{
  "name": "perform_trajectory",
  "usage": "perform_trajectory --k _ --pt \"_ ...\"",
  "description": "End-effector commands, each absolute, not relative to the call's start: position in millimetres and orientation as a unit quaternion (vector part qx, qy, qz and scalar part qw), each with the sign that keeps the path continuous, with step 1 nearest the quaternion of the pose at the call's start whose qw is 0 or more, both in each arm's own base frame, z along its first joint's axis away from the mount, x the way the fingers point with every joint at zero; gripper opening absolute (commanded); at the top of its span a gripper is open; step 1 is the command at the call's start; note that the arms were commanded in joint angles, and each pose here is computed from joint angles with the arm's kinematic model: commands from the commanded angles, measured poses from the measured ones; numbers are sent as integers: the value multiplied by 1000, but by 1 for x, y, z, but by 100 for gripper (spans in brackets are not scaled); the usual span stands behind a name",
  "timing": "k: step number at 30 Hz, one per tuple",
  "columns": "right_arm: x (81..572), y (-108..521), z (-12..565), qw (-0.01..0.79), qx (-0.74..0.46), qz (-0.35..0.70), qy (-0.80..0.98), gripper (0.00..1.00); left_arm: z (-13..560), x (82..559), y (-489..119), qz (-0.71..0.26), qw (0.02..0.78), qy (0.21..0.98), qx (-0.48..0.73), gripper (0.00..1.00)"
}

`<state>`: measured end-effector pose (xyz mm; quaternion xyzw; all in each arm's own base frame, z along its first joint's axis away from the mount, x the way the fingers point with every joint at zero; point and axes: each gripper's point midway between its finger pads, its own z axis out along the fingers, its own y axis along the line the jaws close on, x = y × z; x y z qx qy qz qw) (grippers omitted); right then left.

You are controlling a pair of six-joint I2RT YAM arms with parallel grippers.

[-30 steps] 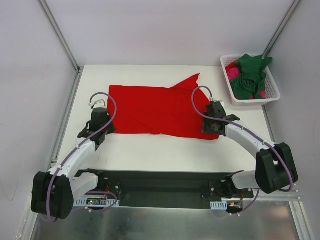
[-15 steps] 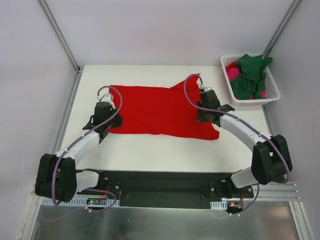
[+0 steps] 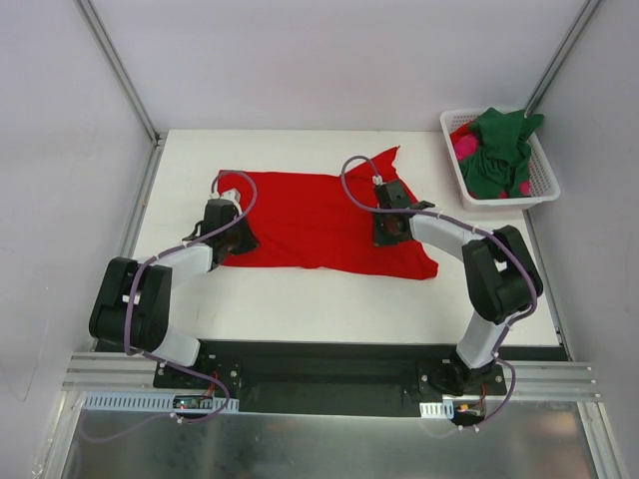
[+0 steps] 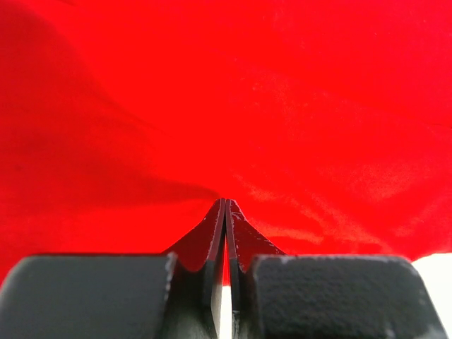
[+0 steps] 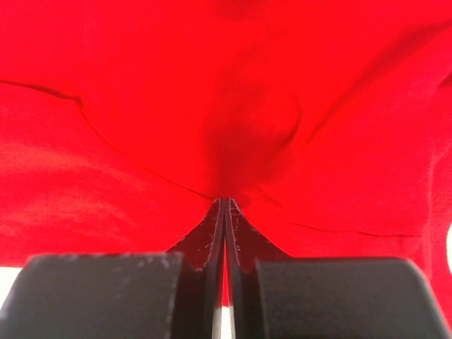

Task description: Fold and stack the t-shirts

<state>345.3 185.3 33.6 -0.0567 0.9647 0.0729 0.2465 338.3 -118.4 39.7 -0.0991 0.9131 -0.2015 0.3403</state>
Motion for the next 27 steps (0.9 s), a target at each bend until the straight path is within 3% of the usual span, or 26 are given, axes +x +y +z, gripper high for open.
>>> perform_trajectory --k 1,11,27 --pt "342 195 41 252 -57 90 962 1 46 339 -132 -235 332 906 -114 0" --pt "304 182 22 208 -52 76 974 1 21 292 -117 -209 276 923 -166 0" --pt "239 170 1 151 -48 59 986 1 22 246 -103 -189 257 930 -183 0"
